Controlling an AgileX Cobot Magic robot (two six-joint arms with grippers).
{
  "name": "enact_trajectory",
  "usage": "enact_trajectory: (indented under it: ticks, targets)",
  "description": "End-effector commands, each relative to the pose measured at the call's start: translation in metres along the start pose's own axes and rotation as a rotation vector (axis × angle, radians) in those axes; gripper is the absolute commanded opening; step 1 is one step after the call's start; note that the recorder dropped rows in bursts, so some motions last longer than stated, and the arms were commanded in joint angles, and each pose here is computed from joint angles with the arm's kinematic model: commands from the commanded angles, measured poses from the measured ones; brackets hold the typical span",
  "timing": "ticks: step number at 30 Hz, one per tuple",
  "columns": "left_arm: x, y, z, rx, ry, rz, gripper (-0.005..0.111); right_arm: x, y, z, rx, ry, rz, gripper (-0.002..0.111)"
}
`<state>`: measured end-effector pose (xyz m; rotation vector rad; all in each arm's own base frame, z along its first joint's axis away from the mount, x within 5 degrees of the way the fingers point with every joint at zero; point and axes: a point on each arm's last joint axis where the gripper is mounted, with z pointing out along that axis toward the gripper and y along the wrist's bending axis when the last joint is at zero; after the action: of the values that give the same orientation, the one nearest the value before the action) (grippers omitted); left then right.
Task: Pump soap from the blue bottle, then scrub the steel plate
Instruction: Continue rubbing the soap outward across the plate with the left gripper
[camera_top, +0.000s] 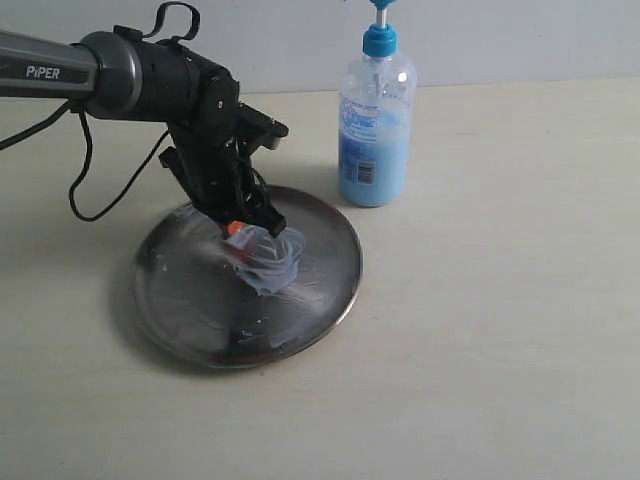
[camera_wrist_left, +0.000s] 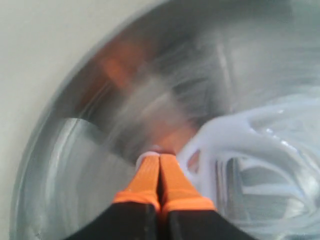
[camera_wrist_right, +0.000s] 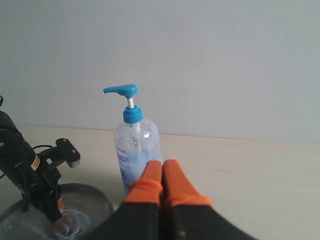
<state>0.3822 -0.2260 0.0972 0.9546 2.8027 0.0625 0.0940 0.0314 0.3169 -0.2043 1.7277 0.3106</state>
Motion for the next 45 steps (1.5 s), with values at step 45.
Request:
enact_trajectory:
  ticks: [45]
  targets:
    - [0.013, -0.009, 0.031, 0.027, 0.069, -0.102, 0.001, 0.001, 0.001, -0.001, -0.006, -0.006, 0.005, 0.000]
